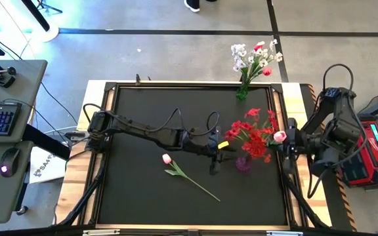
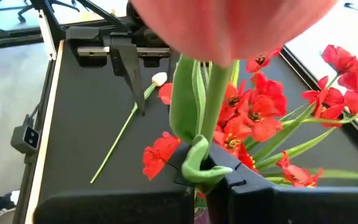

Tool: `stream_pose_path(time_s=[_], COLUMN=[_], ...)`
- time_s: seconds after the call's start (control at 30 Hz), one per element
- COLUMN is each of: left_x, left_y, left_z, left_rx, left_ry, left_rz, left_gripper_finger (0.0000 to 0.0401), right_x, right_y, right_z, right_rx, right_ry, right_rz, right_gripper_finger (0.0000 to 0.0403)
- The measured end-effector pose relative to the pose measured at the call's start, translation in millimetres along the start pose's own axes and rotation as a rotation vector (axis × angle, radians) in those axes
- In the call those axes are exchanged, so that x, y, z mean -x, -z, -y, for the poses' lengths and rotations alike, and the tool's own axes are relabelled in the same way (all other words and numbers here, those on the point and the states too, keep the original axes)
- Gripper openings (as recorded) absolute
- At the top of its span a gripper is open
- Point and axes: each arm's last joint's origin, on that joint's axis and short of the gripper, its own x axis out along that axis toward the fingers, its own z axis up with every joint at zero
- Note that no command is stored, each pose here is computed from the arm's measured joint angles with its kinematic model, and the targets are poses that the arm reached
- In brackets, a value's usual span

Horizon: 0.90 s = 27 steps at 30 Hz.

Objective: Sort flowers into vase by color
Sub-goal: Put the top pink tulip into the violet vase

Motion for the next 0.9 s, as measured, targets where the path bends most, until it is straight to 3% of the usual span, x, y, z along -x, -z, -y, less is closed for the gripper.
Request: stream_pose_path(time_s=[0.5,0.67,0.9], left_x=[1,1,6], left_y=[2,4,15], left_z=[12,19,30], left_rx=[-0.027,-0.031,-0.055], left_ry=[0.025,0.037,0.04], left_rz=[-0.003,-0.017,-0.156], left_gripper_finger=[0.0121,0.0121,0.0121], right_x=[-17,-18,-2], right_y=[10,12,-5], right_z=[-27,-30,-22], right_rx=[0.09,0.044,-0.153], right_ry=[0.093,0.092,0.022], right_rz=[-0.053,-0.079,-0.116], right_gripper_finger=[0.0009,0.007,0.0188])
